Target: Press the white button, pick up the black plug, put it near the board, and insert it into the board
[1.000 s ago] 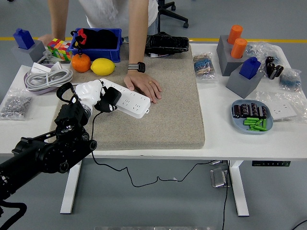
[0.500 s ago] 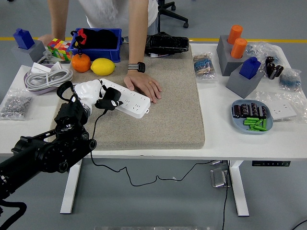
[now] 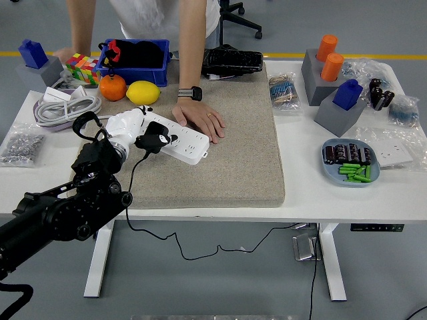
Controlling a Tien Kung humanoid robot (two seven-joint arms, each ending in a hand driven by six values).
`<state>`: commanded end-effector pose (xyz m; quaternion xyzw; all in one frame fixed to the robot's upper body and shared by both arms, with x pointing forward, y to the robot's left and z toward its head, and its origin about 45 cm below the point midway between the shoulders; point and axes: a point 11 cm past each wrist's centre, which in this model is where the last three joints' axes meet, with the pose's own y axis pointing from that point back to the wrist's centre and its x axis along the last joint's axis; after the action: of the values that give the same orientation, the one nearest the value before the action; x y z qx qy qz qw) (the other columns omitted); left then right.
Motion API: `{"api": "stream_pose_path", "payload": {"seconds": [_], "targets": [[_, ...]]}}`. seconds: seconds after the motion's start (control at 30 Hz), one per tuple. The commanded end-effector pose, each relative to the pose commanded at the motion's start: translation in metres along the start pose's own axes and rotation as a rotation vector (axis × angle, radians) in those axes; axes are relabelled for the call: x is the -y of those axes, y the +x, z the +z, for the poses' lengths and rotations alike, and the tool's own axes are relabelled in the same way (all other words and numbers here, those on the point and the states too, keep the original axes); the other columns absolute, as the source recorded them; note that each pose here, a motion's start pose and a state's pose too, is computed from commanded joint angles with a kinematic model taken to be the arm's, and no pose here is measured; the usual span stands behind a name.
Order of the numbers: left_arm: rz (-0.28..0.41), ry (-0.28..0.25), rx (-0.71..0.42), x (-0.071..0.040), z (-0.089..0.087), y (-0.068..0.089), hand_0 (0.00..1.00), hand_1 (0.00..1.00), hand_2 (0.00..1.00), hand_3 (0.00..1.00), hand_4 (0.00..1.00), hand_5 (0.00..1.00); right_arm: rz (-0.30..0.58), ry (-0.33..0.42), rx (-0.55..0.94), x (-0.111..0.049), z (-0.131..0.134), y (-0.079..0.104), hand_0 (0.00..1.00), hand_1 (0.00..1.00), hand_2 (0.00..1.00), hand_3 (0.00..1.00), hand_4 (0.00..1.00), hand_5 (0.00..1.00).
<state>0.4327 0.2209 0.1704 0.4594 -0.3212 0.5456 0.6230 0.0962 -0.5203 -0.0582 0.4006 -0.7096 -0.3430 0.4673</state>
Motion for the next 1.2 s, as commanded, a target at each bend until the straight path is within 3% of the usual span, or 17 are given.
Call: {"api": "stream_pose_path", "payload": {"seconds": [0.23,0.27,0.3,0.5,0.67,0.8,0.87,0.9,1.2], "targets": [[0.036,-0.199,-0.051,-0.007,0.01,0.006,0.953,0.98,0.974,0.987,0.998,0.694,0.0,0.002,0.0,0.0,-0.001,0.0,0.865,0.738,0.693,0.729,0.868,0.658],[0.035,-0.216,-0.049,-0.009,0.009,0.006,0.953,0.98,0.974,0.987,0.998,0.694,0.0,0.004,0.001,0.0,-0.001,0.0,0.865,0.738,0.693,0.729,0.868,0.658],[0.035,-0.232,-0.045,-0.01,0.008,0.006,0.963,0.963,0.922,0.895,0.998,0.689,-0.001,0.005,0.003,0.0,-0.002,0.0,0.865,0.737,0.693,0.729,0.868,0.658],[-0.003,-0.327,0.008,-0.02,-0.005,0.0,0.971,0.958,0.9,0.89,0.998,0.694,0.002,0.005,0.009,0.0,-0.001,0.001,0.866,0.736,0.692,0.729,0.868,0.657],[-0.036,-0.336,0.023,-0.028,-0.023,-0.005,0.971,0.958,0.9,0.89,0.998,0.694,0.003,0.003,0.01,0.0,0.0,0.001,0.866,0.736,0.692,0.729,0.868,0.657],[-0.009,-0.316,0.036,-0.031,-0.033,-0.003,0.967,0.952,0.9,0.908,0.971,0.705,0.003,0.003,0.008,0.0,0.0,0.001,0.865,0.737,0.692,0.729,0.868,0.657],[-0.005,-0.307,0.04,-0.031,-0.036,-0.002,0.967,0.952,0.9,0.908,0.971,0.705,0.003,0.003,0.005,0.0,0.0,0.001,0.865,0.737,0.692,0.729,0.868,0.657],[-0.008,-0.301,0.045,-0.031,-0.038,-0.002,0.934,0.905,0.819,0.905,0.965,0.723,0.002,0.004,0.004,0.0,0.0,0.001,0.864,0.736,0.691,0.729,0.868,0.657],[-0.044,-0.29,0.084,-0.031,-0.045,-0.009,0.948,0.926,0.854,0.9,0.962,0.736,0.002,0.015,0.0,0.0,-0.004,0.001,0.864,0.735,0.691,0.729,0.868,0.656]]}}
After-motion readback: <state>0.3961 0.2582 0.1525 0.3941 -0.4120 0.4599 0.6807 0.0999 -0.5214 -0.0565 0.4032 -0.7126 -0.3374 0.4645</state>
